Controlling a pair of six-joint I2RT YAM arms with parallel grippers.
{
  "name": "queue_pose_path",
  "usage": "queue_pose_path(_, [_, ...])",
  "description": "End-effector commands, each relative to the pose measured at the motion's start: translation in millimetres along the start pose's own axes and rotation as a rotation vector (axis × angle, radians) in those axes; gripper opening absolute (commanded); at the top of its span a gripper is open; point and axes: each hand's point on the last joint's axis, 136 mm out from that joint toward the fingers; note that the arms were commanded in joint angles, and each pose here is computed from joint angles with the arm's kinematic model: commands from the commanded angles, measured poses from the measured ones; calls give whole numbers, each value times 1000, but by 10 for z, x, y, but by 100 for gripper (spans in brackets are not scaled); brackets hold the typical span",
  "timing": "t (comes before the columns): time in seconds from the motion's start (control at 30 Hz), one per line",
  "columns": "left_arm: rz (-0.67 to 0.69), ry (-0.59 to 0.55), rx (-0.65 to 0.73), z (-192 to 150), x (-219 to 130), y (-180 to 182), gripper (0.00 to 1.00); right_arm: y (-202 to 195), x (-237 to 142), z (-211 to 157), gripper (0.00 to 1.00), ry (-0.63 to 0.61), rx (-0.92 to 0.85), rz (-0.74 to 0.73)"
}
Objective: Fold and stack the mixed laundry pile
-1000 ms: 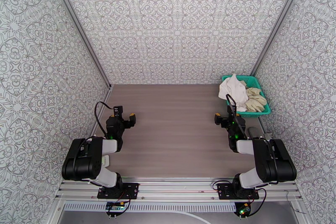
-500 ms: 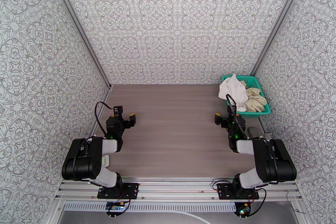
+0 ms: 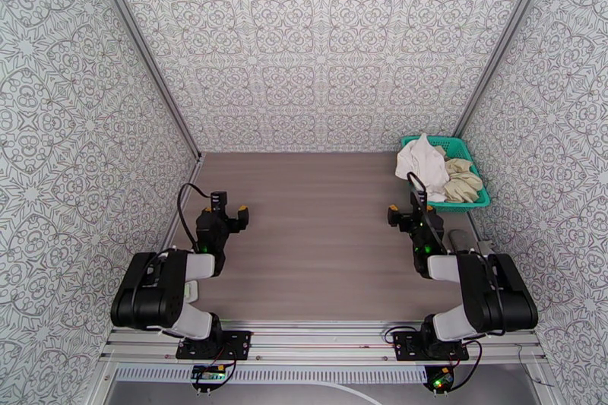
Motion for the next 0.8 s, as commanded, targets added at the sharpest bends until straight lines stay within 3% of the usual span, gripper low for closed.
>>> queue_pose_path(0.0, [147, -40, 8, 322, -179, 142, 97, -157, -125, 234, 99, -7, 33, -80])
queue_pose_path(0.13, [193, 8, -34, 480, -387, 106, 99, -160, -212, 347, 99, 153, 136, -89])
queue_pose_path(0.2, [161, 68, -128, 492, -471, 44, 99, -132, -294, 406, 99, 197, 226, -88])
queue_pose_path(0.3, [-90, 163, -362, 547, -594, -302, 98, -116, -422, 406, 99, 293, 347, -92])
queue_pose_path(0.37, [-244, 207, -427, 638, -704, -595, 92, -59, -457, 499, 99, 318, 365, -54])
queue_pose_path(0.43, [-334, 270, -412, 708, -824, -880, 89, -57, -463, 608, 99, 370, 358, -44])
queue_pose_path(0.6, [-588, 475, -124, 828, -1242, -1623, 91, -256, -347, 961, 99, 491, 366, -31])
queue_pose_path(0.77, [-808, 601, -120, 911, -1422, -2198, 89, -818, -140, 1283, 99, 506, 472, -85])
Point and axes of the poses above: each hand's point on the last joint's axis, 136 mm out from that joint toward the fingers, its own x axis out along the fingers, its own y axis along the line the jaws close on, z = x × y, and after that the axes turned 9 degrees about -x, right-handed
